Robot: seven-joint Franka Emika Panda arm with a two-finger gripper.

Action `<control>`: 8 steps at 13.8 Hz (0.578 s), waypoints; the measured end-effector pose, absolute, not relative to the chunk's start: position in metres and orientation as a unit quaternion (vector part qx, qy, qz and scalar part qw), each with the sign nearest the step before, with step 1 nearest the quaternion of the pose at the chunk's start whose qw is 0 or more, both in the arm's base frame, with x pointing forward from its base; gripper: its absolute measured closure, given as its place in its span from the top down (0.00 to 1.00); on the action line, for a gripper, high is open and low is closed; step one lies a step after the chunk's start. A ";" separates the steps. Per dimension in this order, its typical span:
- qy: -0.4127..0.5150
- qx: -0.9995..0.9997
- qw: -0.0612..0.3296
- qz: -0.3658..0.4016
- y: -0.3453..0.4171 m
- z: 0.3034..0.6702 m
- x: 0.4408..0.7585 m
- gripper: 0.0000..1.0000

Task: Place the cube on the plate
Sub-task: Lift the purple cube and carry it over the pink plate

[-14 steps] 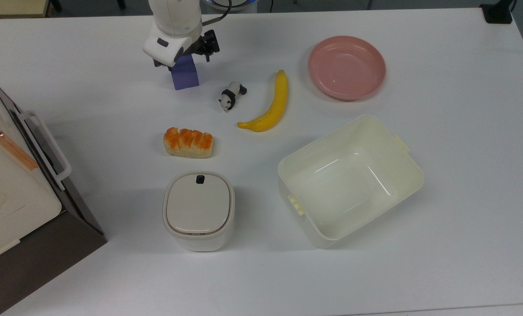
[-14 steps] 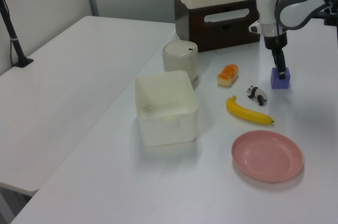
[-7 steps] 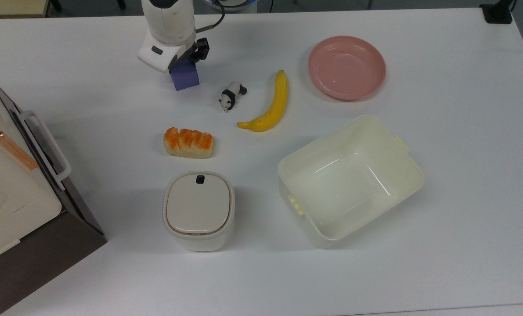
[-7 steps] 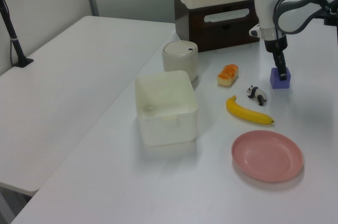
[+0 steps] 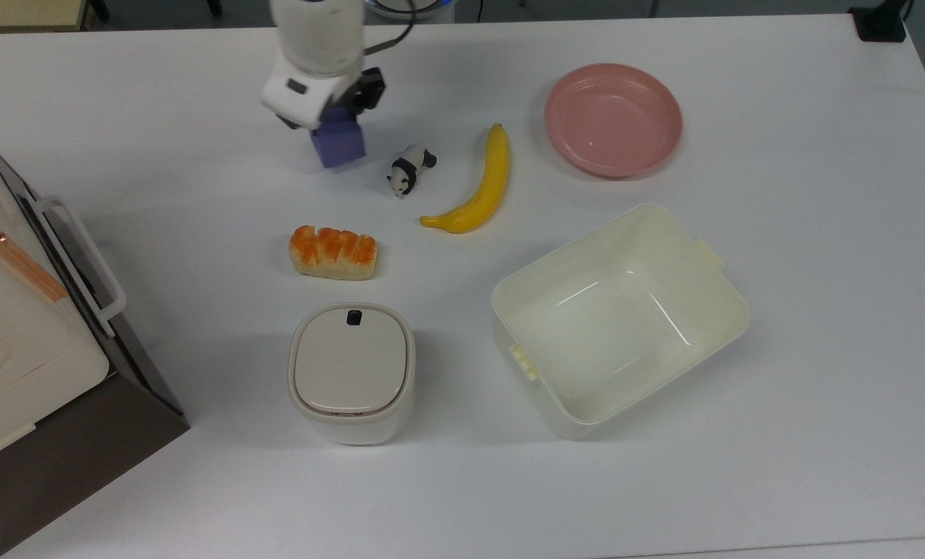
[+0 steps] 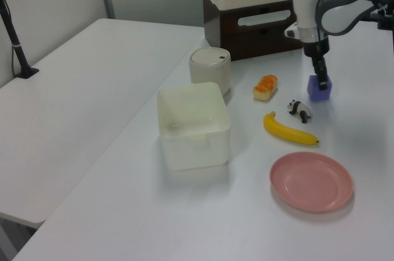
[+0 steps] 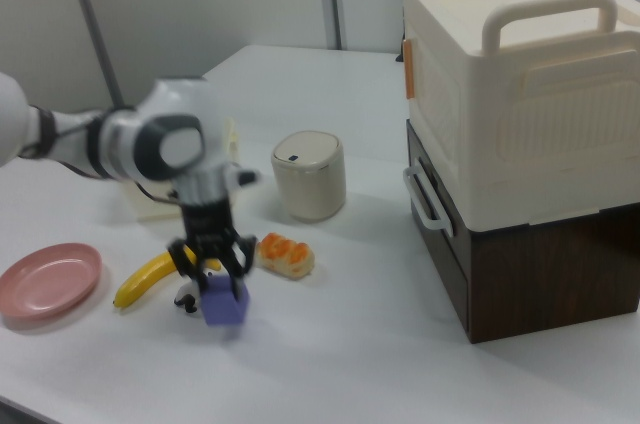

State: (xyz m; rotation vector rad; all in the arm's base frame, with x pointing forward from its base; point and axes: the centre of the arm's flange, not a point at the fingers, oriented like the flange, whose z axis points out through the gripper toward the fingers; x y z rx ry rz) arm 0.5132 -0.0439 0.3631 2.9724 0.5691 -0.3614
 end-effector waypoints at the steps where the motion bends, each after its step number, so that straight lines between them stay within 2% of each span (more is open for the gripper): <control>1: 0.202 0.971 0.052 -0.115 -0.017 0.374 0.520 0.54; 3: 0.240 0.962 0.066 -0.110 0.058 0.398 0.523 0.54; 5: 0.272 0.953 0.078 -0.107 0.129 0.413 0.510 0.53; 8: 0.302 0.944 0.093 -0.095 0.220 0.412 0.478 0.53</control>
